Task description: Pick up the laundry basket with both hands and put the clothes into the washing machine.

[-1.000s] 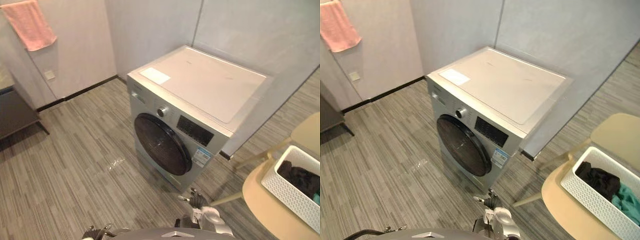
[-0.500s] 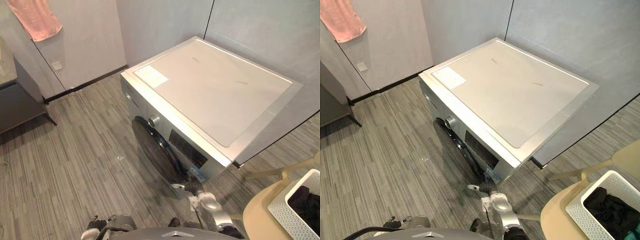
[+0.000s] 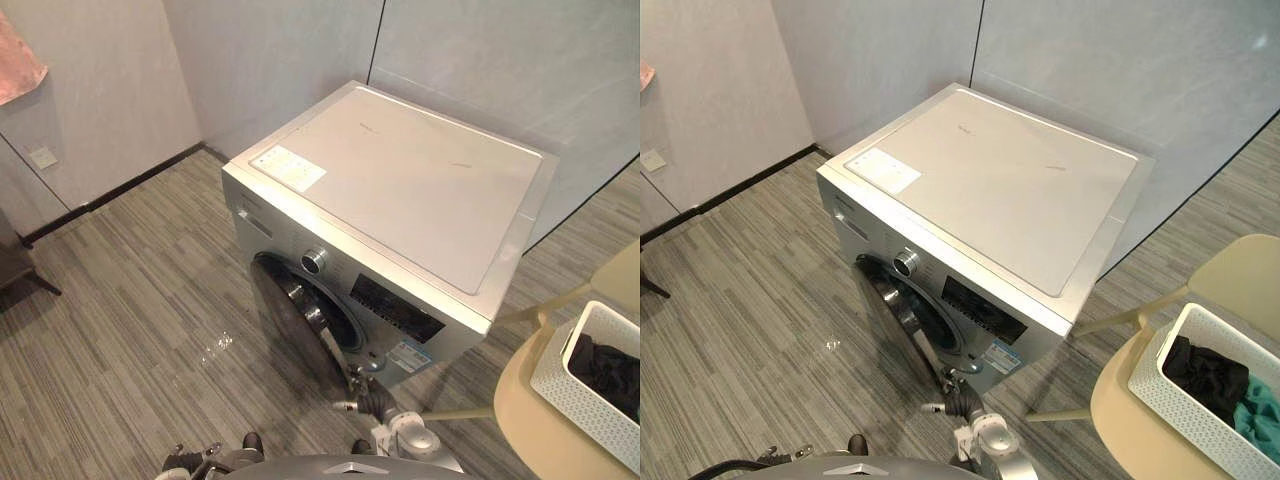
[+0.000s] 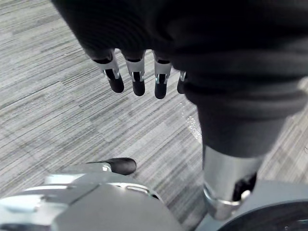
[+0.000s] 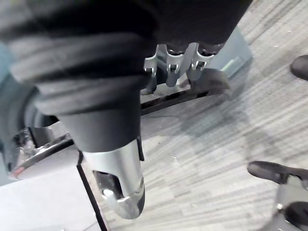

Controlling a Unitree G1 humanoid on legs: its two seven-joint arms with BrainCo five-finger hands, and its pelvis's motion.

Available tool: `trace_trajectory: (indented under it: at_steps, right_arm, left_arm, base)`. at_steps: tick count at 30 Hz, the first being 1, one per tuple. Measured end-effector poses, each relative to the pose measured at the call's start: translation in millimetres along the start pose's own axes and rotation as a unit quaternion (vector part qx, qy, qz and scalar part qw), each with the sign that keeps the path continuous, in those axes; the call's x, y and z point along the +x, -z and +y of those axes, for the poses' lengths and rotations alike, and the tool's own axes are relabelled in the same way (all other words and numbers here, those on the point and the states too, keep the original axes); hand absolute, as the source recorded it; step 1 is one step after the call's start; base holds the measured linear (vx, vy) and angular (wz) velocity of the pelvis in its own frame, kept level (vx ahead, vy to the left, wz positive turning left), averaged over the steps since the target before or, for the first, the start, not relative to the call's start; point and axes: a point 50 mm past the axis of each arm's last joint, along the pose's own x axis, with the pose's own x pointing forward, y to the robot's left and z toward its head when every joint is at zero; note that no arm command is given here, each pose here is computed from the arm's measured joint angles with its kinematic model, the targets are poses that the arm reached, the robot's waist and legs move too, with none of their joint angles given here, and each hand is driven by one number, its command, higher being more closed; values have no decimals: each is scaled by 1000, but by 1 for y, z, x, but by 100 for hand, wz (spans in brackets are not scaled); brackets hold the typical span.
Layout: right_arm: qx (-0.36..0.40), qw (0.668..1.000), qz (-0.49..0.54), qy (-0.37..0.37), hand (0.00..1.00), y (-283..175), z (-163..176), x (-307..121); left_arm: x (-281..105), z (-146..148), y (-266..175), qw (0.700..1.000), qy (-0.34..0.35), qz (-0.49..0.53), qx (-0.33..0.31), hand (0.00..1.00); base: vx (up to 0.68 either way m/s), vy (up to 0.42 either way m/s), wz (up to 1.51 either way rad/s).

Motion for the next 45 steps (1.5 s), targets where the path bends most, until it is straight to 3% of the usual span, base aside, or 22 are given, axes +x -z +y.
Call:
trace_trajectory:
  at_steps: [12,21,27,35,41,45]
  right_arm:
    - [8,997,-30,-67,0,-3,17,-17]
    - [54,979,-104,-164,0,-39,51,-16]
    - [26,974,-102,-202,0,-62,70,12]
    - [-40,994,-75,-67,0,-100,31,59]
    - [-117,981,-54,-148,0,-88,72,57]
    - [-109,974,-55,-193,0,-89,96,53]
  left_arm:
    - [1,1,-8,998,10,-21,62,0]
    - [2,7,-8,996,4,-22,82,0]
    - [2,4,-12,996,3,-28,90,0]
    - [1,-2,-15,996,10,-38,81,0]
    - [2,-1,-15,997,9,-36,73,0]
    - [2,1,-15,997,3,-34,63,0]
  base:
    - [27,2,-7]
    - [-35,-3,-14]
    - [-20,-5,23]
    - [-36,5,38]
    - [-23,-5,30]
    - [0,-12,37]
